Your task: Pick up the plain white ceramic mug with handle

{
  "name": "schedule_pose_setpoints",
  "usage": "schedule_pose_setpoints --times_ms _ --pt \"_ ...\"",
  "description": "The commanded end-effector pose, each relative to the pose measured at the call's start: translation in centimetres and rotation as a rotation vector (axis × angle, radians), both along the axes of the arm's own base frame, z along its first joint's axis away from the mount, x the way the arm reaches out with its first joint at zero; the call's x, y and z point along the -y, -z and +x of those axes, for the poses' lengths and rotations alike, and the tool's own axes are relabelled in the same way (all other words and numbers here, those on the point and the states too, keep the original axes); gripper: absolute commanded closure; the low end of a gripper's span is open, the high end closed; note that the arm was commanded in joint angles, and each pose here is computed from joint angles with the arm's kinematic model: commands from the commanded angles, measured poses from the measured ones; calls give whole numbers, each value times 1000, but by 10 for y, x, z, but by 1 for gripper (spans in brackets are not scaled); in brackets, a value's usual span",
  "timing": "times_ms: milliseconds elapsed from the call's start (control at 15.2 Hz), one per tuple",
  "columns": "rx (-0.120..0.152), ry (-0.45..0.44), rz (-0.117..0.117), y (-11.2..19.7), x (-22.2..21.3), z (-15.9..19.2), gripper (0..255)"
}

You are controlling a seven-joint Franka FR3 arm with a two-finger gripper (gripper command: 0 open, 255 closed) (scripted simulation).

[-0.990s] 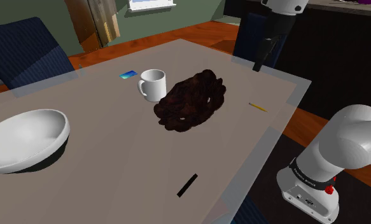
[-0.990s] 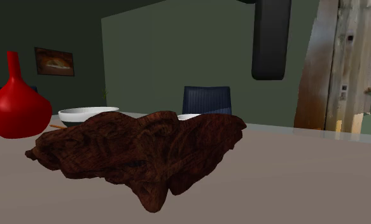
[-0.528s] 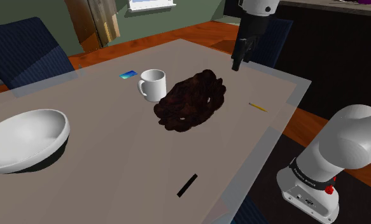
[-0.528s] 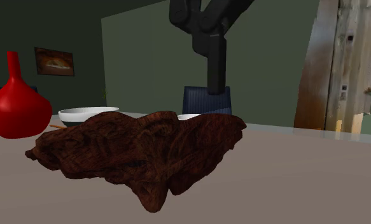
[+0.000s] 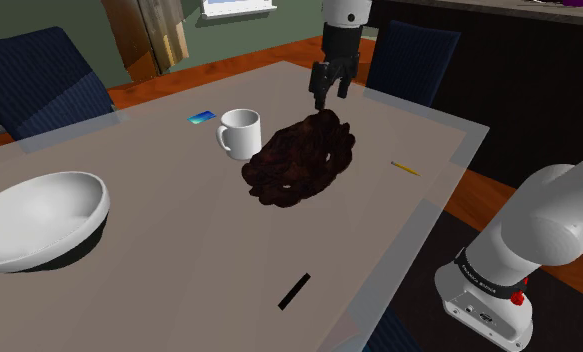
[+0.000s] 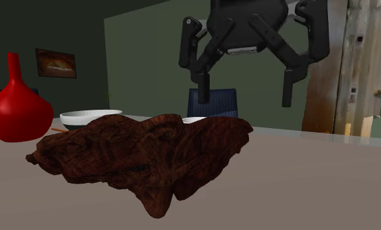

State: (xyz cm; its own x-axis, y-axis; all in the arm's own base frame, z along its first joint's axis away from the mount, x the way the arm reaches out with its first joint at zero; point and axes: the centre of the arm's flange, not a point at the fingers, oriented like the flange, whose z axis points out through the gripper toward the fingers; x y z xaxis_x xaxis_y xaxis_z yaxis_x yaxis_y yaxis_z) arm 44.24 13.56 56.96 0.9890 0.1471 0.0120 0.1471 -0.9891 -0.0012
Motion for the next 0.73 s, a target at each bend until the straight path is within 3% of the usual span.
schedule_pose_setpoints --times_ms 0,660 --pt "-7 11 -1 5 -15 21 0" --pt "-41 62 -7 28 -90 133 0"
